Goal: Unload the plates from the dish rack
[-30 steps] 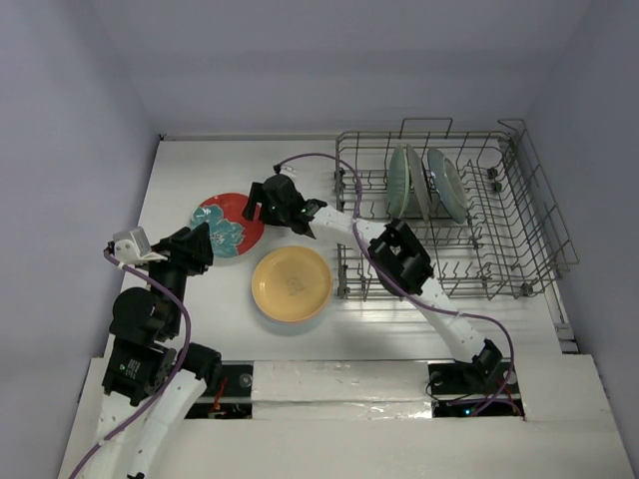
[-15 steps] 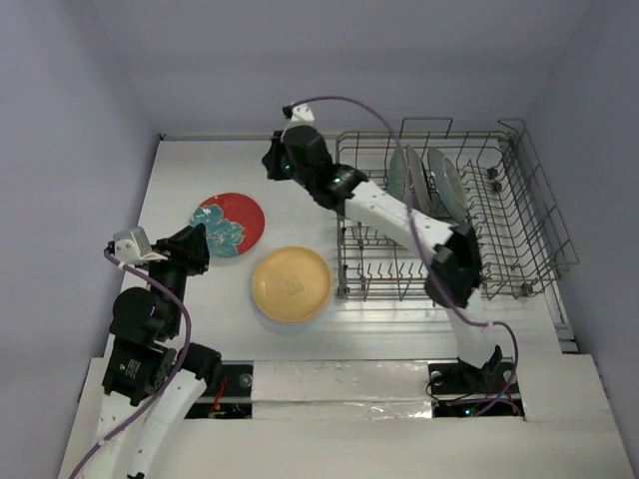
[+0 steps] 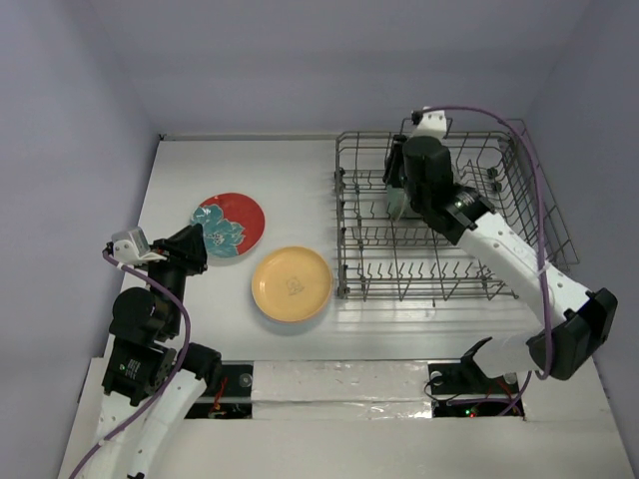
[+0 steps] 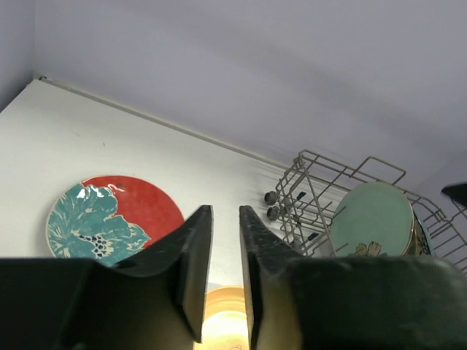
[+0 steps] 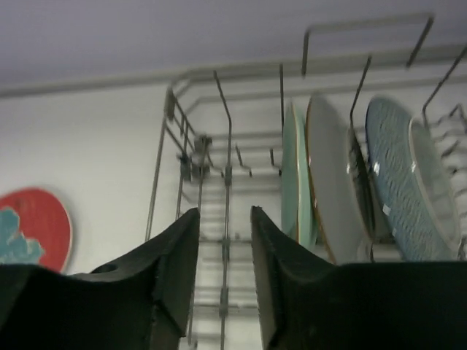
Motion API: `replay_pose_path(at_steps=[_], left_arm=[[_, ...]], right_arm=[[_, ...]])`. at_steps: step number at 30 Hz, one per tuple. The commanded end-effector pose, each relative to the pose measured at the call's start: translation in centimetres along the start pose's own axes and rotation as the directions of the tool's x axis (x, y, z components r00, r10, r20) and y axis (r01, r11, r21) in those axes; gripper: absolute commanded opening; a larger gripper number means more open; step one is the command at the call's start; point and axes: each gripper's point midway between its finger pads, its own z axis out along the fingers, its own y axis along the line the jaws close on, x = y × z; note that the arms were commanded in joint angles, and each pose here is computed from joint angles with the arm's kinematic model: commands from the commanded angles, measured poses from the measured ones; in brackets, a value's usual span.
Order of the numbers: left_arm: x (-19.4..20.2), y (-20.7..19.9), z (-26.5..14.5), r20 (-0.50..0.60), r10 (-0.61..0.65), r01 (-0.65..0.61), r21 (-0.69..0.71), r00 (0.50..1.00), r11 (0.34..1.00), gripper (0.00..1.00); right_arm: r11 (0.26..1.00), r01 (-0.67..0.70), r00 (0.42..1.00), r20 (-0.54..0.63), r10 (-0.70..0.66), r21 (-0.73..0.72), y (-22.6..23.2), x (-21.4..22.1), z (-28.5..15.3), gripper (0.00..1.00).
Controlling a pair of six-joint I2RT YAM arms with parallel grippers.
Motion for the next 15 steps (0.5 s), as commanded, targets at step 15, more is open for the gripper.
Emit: replay_pose_path(at_steps=[15], left_arm=[[-0.6, -0.4, 0.3, 0.027, -0.007, 0.007, 0.018, 1.0, 1.0, 0.31]], right_arm=[[0.992, -0.017, 0.985, -0.167, 0.037, 0.123, -5.6, 10.9, 2.6, 0.58]])
